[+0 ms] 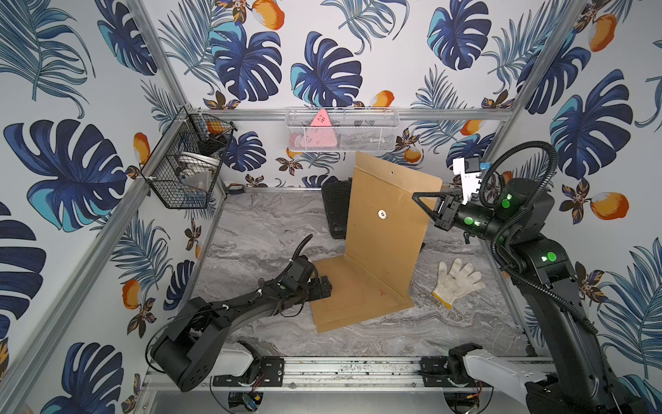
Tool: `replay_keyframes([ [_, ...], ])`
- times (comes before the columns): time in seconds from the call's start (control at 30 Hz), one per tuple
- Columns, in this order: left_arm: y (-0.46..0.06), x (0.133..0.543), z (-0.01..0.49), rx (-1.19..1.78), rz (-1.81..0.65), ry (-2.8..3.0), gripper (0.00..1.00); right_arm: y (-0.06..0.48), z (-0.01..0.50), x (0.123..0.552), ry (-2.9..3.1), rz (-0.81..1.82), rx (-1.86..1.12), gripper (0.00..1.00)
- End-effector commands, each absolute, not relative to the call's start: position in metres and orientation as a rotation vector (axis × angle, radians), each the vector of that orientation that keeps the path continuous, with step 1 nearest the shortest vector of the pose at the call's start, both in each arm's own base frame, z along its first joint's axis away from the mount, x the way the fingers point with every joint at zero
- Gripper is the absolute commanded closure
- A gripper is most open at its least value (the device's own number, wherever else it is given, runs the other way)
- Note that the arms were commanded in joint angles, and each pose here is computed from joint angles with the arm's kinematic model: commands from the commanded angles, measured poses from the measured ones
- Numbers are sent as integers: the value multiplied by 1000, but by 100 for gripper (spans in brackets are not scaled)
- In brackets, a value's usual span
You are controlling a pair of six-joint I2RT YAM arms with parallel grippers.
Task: Open the file bag
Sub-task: Move the file bag to the center of the board, then place the file bag at the center of the board.
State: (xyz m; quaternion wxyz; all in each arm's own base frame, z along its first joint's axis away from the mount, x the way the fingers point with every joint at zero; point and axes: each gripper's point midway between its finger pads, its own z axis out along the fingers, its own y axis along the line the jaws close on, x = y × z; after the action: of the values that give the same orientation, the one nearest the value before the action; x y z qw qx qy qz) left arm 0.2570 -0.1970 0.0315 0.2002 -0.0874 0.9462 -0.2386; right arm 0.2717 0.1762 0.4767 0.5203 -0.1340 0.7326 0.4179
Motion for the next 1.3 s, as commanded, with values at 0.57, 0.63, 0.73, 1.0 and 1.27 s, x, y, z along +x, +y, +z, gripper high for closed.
replay_keyframes([
  [0.57,-164,266,147,-170,-196,2524,1,189,475,275,1790,1023,-327,100],
  [0.63,-134,270,187,-214,-174,2459,1,208,473,275,1786,1076,-349,100],
  [0.73,-93,275,249,-263,-157,2361,1,246,468,274,1788,1163,-378,100],
  [1.0,-43,265,394,-251,-20,2141,1,366,457,255,1773,1429,-496,100],
  [1.27,-34,256,431,-233,3,2080,2,403,348,321,1969,1396,-263,100],
])
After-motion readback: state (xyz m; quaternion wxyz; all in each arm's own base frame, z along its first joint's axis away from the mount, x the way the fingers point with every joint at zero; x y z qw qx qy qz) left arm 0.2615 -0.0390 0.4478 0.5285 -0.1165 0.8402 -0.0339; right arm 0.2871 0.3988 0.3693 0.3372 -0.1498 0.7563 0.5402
